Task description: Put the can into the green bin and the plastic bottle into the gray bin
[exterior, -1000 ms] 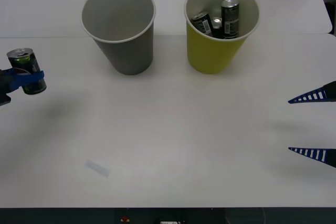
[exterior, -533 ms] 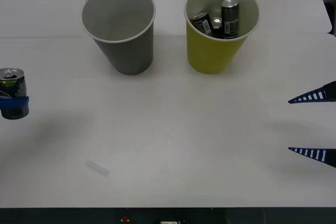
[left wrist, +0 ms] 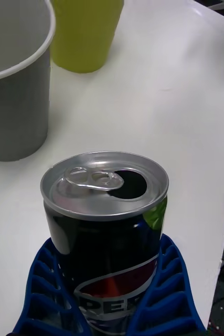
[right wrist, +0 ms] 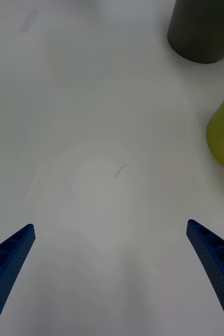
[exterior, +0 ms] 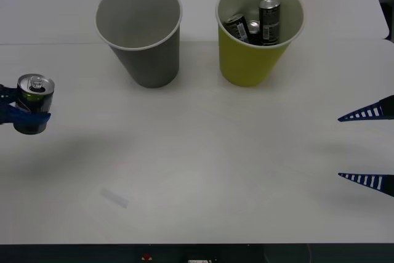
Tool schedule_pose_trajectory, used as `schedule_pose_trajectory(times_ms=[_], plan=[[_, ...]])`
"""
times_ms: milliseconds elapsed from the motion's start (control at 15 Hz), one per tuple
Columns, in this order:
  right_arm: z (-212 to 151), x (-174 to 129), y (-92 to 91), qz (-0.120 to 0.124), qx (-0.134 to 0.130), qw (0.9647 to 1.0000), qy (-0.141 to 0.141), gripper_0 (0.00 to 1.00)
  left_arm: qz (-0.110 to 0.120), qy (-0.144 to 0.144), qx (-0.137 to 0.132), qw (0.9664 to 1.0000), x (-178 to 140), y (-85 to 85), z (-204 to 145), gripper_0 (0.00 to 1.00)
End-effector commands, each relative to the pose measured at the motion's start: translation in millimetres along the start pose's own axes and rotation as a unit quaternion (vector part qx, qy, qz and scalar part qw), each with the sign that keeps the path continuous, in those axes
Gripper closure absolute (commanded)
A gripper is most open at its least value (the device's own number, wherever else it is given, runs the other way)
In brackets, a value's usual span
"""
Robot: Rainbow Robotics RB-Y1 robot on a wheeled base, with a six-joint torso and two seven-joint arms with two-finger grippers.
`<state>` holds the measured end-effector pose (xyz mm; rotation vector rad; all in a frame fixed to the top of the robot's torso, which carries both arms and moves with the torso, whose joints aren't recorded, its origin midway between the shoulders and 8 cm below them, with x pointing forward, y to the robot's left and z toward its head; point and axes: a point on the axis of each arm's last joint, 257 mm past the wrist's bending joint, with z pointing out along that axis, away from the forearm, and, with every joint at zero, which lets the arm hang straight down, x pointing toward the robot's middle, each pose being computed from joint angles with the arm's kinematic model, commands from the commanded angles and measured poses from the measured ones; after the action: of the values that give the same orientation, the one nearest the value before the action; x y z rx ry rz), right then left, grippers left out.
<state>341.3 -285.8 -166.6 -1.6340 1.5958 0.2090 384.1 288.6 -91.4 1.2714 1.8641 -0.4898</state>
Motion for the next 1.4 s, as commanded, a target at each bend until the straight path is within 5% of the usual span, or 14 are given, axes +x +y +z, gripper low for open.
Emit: schedule_pose_trajectory(times_ms=[67, 400, 533, 1000, 1400], plan=[[0, 0, 0.0, 0.0, 0.0, 1.0, 0.0, 0.0, 0.011, -0.006, 0.02, 0.9997, -33, 0.3, 22, 1.0], [0, 0, 0.0, 0.0, 0.0, 1.0, 0.0, 0.0, 0.06, -0.002, 0.02, 0.998, -95, 8.5, 62, 1.0], [0, 0, 0.0, 0.0, 0.0, 1.0, 0.0, 0.0, 0.05, -0.017, 0.024, 0.9983, -127, 11.1, 82, 1.0], [0, 0, 0.0, 0.0, 0.0, 1.0, 0.0, 0.0, 0.075, -0.013, -0.011, 0.997, -212, 10.3, 139, 1.0], [0, 0, 0.0, 0.0, 0.0, 1.0, 0.0, 0.0, 0.064, -0.016, 0.012, 0.9978, -275, 18.4, 183, 1.0]])
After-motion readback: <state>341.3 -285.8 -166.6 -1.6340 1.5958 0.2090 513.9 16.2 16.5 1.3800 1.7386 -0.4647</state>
